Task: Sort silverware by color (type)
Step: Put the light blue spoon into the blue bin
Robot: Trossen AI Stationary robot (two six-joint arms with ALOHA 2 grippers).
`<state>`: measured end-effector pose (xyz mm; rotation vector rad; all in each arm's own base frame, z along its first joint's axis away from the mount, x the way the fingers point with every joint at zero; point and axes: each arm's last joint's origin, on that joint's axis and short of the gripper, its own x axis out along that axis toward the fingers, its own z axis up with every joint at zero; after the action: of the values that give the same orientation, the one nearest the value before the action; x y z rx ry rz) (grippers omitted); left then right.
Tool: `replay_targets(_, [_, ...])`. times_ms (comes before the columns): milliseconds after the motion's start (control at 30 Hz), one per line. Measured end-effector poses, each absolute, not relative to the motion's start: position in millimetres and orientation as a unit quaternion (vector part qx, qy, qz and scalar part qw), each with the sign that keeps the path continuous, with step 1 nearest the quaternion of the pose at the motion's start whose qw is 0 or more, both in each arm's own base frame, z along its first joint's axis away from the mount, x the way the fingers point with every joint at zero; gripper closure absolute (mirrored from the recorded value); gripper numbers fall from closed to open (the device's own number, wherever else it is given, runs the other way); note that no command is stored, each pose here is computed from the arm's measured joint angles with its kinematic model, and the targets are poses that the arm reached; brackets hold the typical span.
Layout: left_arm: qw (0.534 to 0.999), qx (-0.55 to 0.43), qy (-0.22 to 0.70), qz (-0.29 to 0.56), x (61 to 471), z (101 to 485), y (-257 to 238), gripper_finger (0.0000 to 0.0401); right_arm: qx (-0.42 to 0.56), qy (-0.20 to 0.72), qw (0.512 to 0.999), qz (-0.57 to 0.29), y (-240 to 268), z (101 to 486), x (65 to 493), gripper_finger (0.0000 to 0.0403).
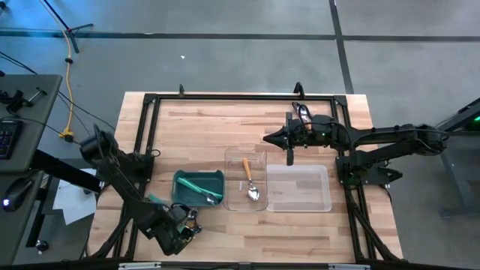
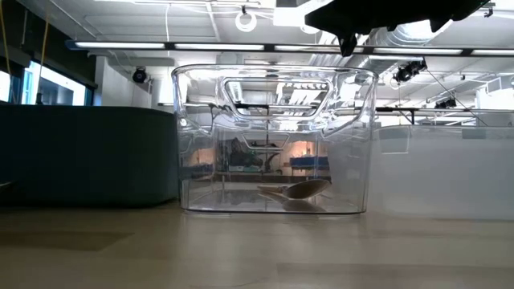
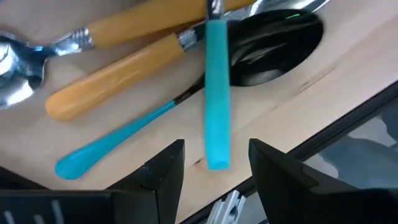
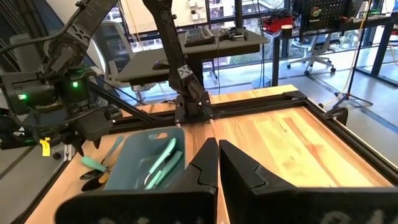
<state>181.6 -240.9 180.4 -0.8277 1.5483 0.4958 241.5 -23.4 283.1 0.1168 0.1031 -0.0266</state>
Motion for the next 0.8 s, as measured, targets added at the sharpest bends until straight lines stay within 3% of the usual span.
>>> replay_targets(800, [0.597, -0.371, 0.666, 0.25, 189, 138, -261, 0.0231, 0.058, 0.071, 0.996, -0.017, -23, 279, 241, 0.0403])
